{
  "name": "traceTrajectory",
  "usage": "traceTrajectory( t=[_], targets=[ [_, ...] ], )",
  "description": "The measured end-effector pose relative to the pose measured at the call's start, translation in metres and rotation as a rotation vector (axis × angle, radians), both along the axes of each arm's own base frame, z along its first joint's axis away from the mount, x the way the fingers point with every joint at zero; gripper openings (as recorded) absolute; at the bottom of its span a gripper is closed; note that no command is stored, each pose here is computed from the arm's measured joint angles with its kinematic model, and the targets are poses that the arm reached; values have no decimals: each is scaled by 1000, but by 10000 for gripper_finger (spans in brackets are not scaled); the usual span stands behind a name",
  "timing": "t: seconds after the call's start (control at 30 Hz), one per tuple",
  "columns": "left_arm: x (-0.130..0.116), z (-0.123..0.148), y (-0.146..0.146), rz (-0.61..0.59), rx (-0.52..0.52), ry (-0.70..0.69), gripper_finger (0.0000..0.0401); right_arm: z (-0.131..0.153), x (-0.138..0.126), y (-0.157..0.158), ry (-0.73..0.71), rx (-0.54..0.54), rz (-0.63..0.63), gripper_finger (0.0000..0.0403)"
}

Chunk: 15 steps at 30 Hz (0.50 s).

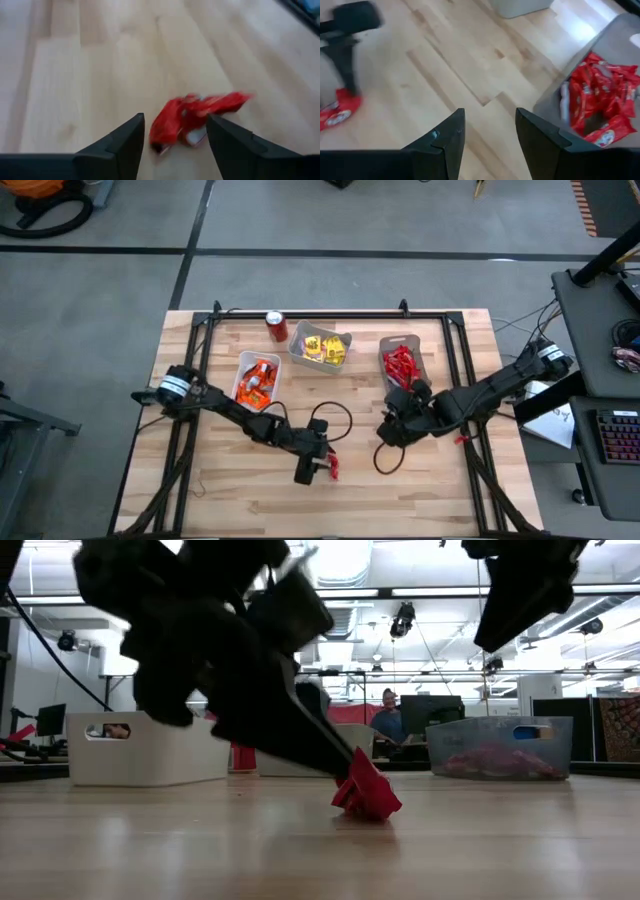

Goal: Sort candy
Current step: Put the red chocolate into the black bin

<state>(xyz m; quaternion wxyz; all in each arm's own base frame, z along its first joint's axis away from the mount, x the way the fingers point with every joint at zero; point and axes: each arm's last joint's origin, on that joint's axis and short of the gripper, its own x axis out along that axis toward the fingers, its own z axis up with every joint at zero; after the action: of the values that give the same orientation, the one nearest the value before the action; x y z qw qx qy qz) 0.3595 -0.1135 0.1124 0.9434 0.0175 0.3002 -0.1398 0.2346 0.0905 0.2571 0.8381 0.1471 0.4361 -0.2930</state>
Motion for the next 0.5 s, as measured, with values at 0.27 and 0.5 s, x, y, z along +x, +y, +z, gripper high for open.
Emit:
traceTrajectory(
  t=[0.27, 0.5],
  targets=[
    [5, -23, 10, 16, -7, 46, 146, -8, -2, 18, 7, 12, 20, 164],
    [4, -20, 11, 25, 0, 46, 14, -9, -3, 27, -4, 4, 65, 164]
  ],
)
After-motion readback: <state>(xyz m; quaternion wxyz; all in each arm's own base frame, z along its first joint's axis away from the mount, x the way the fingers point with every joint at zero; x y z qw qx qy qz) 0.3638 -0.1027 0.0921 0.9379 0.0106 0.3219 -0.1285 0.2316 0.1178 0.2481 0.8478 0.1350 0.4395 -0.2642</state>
